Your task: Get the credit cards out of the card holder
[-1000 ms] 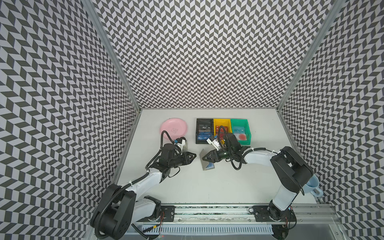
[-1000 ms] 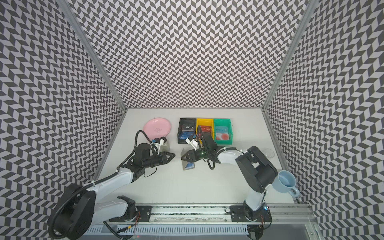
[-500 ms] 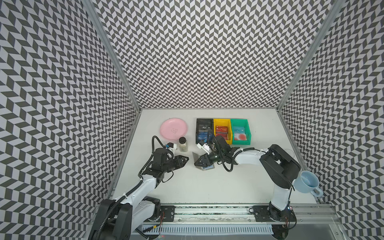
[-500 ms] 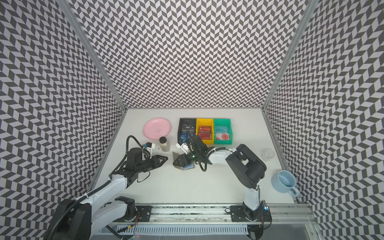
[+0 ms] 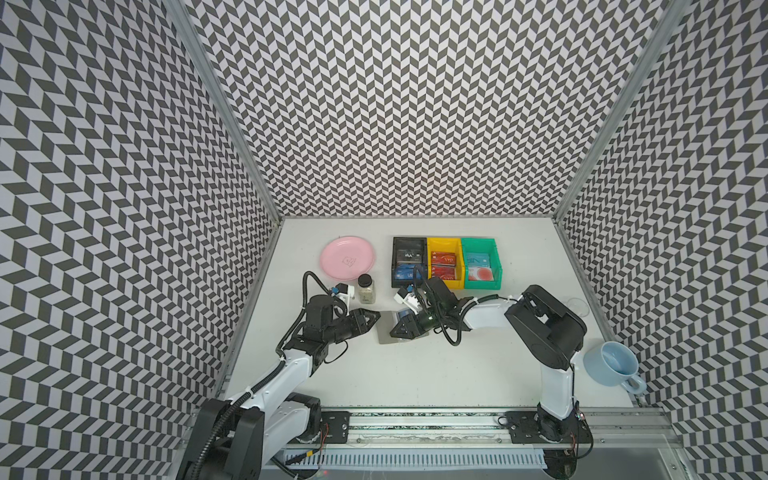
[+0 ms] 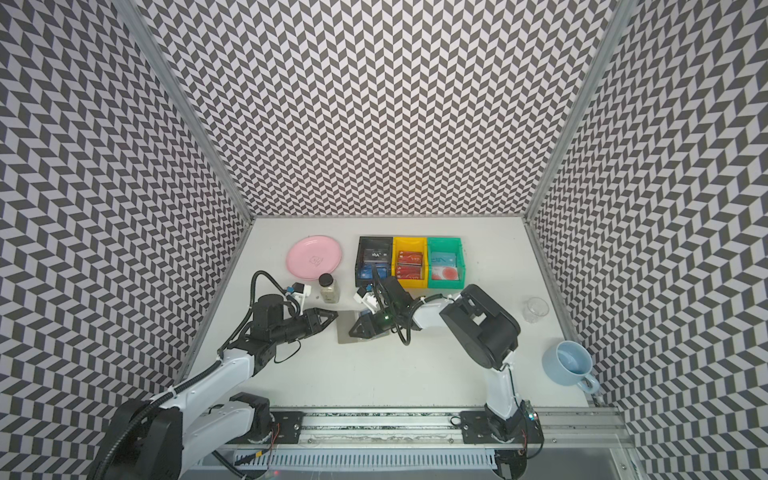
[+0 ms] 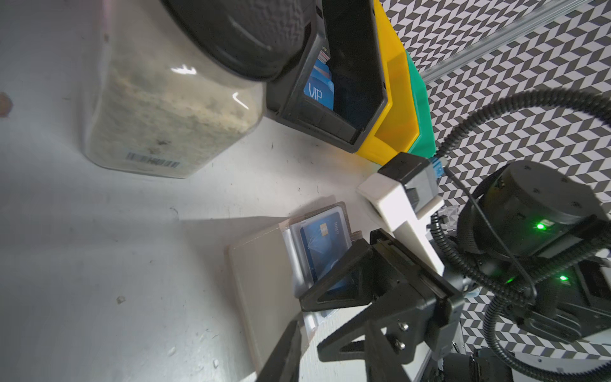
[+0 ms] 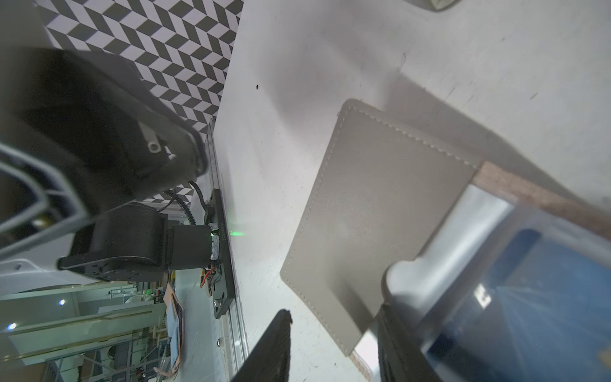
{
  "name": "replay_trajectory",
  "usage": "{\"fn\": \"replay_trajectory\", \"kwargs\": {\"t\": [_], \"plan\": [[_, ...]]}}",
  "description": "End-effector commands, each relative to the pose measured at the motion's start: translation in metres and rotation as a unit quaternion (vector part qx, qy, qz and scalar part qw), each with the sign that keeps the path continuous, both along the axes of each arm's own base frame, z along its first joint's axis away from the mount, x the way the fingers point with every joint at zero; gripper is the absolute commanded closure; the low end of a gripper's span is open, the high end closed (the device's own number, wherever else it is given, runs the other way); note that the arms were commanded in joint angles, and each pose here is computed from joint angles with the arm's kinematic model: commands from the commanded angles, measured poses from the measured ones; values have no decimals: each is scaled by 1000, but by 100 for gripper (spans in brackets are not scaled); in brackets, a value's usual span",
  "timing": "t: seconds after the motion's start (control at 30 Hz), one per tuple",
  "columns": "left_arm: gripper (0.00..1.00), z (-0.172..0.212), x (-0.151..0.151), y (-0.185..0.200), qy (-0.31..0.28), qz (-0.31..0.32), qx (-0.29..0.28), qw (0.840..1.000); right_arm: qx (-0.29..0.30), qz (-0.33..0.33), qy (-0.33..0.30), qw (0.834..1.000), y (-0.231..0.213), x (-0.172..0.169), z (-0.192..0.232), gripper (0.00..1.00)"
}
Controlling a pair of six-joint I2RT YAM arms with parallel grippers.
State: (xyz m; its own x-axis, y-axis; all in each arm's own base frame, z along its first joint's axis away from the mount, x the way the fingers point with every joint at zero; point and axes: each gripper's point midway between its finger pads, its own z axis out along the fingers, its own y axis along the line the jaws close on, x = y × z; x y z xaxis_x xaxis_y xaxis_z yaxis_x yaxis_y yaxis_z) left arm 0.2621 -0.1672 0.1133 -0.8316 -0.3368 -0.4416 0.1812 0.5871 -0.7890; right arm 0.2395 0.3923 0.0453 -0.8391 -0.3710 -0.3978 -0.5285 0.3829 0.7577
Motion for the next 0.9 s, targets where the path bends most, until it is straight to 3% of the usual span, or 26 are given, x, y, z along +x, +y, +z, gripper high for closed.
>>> {"fn": "replay_trajectory", "kwargs": {"t": [0.0,0.6,0.87], "plan": [[66,10,1,-11,-12,-14,-32,999,-7,-1,-4,1000,0,0,-10,62],[66,-65,-3,-19,59,-18,2,998,-8,-6,-20,1000,-7,3,6,63],[67,-75,-8,-17,68,-14,5,998,-7,-19,-48,999,-18,14,34,63]]}}
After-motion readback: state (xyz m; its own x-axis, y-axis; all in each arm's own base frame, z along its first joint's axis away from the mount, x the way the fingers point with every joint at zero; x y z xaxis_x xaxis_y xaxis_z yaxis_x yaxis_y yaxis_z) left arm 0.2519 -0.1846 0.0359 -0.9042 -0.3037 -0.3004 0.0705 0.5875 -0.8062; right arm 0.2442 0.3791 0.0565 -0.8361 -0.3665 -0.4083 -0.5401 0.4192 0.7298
